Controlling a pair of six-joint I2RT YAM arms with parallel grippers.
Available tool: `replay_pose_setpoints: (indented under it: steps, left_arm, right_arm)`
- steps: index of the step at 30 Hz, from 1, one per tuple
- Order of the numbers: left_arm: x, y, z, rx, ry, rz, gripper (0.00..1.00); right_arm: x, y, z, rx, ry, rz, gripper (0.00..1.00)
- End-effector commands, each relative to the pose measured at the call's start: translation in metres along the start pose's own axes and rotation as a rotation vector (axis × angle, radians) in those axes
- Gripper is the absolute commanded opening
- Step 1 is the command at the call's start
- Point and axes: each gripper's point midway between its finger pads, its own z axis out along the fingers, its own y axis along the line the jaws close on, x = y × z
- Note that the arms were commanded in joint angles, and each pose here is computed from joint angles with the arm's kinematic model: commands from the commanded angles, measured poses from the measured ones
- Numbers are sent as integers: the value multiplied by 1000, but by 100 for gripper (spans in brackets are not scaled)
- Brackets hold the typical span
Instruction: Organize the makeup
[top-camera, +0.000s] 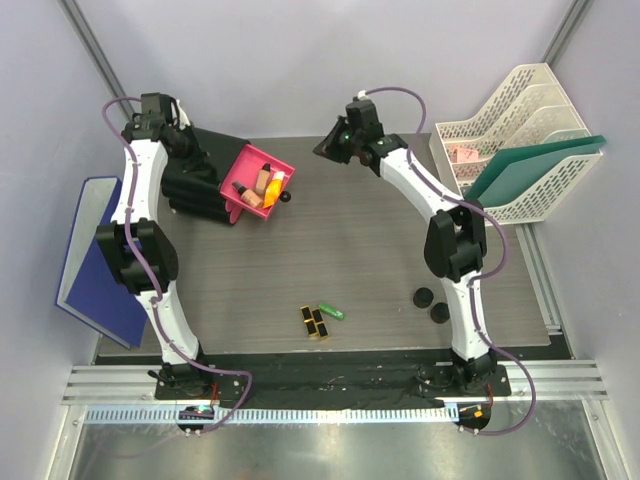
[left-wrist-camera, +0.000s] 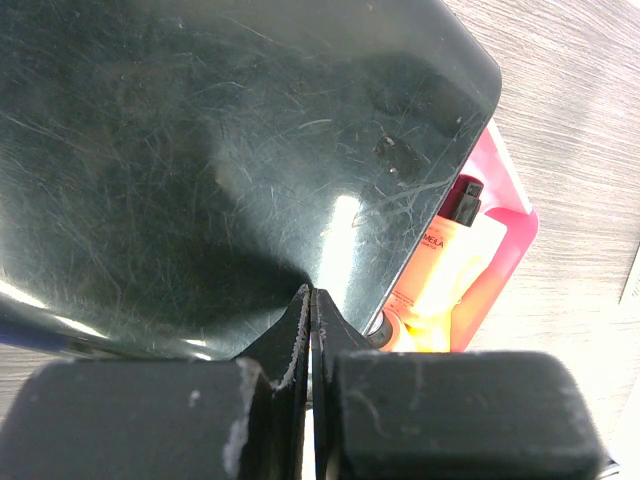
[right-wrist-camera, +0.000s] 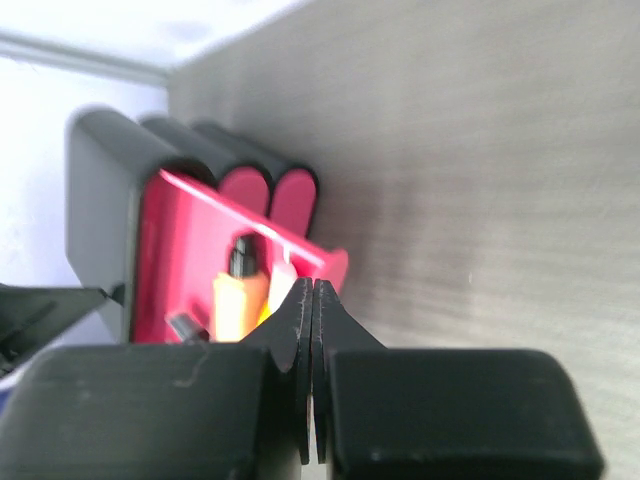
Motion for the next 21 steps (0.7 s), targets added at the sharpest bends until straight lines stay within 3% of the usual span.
replay_pose_setpoints:
  steps: [1, 13, 21]
  left_arm:
    - [44, 39, 22, -130, 183, -32, 0]
    - [43, 38, 20, -133, 181, -31, 0]
    - [45, 41, 21, -141, 188, -29, 0]
  right_arm:
    - [49, 5, 7, -23, 150, 70, 1]
    - [118, -30, 38, 38, 351, 156, 1]
    - [145, -6, 47, -38, 428, 136, 1]
